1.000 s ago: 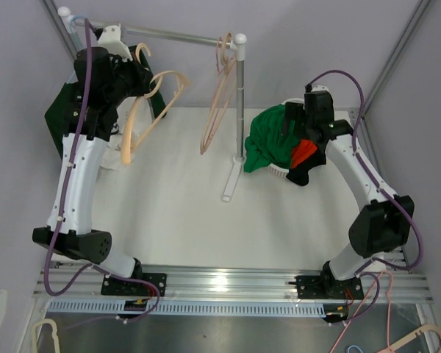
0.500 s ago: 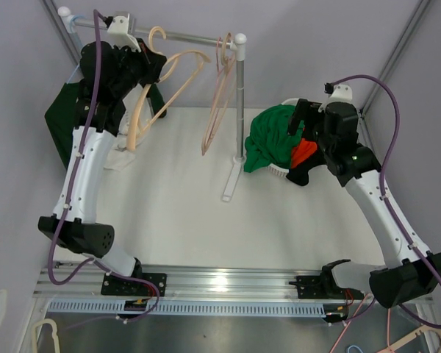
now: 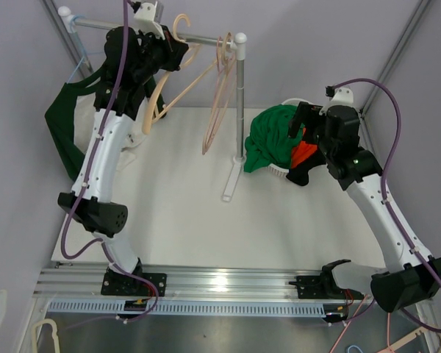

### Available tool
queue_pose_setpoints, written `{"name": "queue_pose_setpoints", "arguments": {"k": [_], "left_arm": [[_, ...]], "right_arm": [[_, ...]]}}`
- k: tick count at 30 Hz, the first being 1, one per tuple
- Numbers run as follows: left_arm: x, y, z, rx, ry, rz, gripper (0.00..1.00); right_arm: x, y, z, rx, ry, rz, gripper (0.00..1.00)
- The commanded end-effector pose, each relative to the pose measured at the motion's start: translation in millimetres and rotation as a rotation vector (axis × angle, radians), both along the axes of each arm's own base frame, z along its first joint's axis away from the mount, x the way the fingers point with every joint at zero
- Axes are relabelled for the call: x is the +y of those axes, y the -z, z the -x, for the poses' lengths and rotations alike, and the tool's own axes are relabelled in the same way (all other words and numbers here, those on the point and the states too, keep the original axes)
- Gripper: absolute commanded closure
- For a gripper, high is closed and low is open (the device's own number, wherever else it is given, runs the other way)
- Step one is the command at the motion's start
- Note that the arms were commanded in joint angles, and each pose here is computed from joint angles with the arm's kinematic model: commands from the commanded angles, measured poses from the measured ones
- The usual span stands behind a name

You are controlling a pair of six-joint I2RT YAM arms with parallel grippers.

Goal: Remove the t-shirt from the hanger

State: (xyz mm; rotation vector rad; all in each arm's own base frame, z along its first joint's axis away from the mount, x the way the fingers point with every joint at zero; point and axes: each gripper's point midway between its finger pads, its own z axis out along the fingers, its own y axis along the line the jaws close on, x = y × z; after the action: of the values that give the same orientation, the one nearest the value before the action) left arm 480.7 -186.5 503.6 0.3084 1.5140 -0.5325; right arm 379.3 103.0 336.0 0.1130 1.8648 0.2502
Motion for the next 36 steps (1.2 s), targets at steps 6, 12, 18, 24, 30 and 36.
{"name": "queue_pose_setpoints", "arguments": {"k": [6,12,18,24,30,36], "left_arm": [[-20.5,2.2,2.5,-0.026,0.050,-0.060,0.99],[-46.8,12.4,14.1,-0.011,0.148,-0.081,0.99],[-58.0,11.0,37.5,0.007,0.238,-0.089,0.83],[-44.8,-6.9,70.4,0.012,0.235,-0.089,0.38],[-13.7,-40.4,110.3,-0.002,0.213,-0.030,0.07],[60.1,-63.9,118.1,-0.045,0.023,0.024,0.00]], "right_arm": [[-0.4,-18.9,8.6,-0.060,-0.012,-0.029,0.02],[1.0,-11.4,8.2,-0.043,-0.013,-0.034,0.02],[3.4,-7.3,8.1,-0.029,-0.022,-0.042,0.02],[6.0,-7.1,5.9,-0.023,-0.029,-0.047,0.02],[11.4,-7.3,3.7,-0.023,-0.052,-0.058,0.02],[16.1,-5.0,2.7,-0.019,-0.072,-0.064,0.02]]}}
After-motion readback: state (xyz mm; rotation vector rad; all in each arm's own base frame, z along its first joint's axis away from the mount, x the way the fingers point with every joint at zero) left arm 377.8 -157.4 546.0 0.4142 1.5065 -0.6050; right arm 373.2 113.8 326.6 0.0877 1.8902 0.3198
